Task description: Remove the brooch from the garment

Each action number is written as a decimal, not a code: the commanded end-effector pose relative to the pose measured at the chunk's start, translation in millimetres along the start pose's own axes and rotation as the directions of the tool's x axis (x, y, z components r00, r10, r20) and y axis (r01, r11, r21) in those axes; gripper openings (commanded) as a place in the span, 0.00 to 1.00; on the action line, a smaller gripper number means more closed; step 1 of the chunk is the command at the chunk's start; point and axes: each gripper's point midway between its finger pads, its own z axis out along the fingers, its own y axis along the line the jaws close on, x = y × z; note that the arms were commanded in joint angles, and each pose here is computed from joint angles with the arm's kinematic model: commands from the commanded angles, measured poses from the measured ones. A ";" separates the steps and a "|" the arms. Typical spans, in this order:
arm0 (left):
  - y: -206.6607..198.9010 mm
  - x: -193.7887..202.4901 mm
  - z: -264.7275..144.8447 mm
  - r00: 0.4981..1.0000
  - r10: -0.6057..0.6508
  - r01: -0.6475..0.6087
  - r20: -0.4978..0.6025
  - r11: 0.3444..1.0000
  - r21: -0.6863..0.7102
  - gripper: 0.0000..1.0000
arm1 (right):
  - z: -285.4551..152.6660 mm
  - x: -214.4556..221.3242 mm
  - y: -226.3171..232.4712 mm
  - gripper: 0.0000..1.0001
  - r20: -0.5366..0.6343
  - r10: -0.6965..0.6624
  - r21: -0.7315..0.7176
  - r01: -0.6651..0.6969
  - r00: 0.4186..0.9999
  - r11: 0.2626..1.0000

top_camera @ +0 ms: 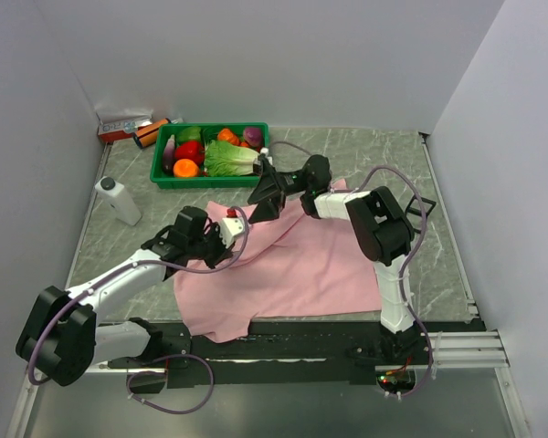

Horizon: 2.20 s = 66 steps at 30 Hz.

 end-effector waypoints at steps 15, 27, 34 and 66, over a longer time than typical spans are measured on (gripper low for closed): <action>6.2 -31.5 -20.0 0.992 -0.126 0.125 0.015 0.990 0.061 0.01 | -17.2 -66.5 110.7 1.00 0.105 -0.647 0.588 0.478 0.755 0.653; 1.5 -43.9 -21.4 0.984 -0.168 0.156 0.065 0.975 0.157 0.01 | -117.0 -87.2 96.2 1.00 -0.004 -0.988 0.943 0.331 0.151 0.046; 3.4 -49.4 -29.3 0.967 -0.207 0.186 0.149 0.972 0.144 0.01 | -38.2 -20.3 28.8 0.78 -0.097 -0.956 0.613 0.773 0.277 0.162; 19.5 -65.7 -22.1 0.841 -0.319 0.327 0.437 0.943 0.060 0.01 | 61.7 43.5 -102.2 0.29 -0.317 -0.838 0.395 0.865 0.444 0.308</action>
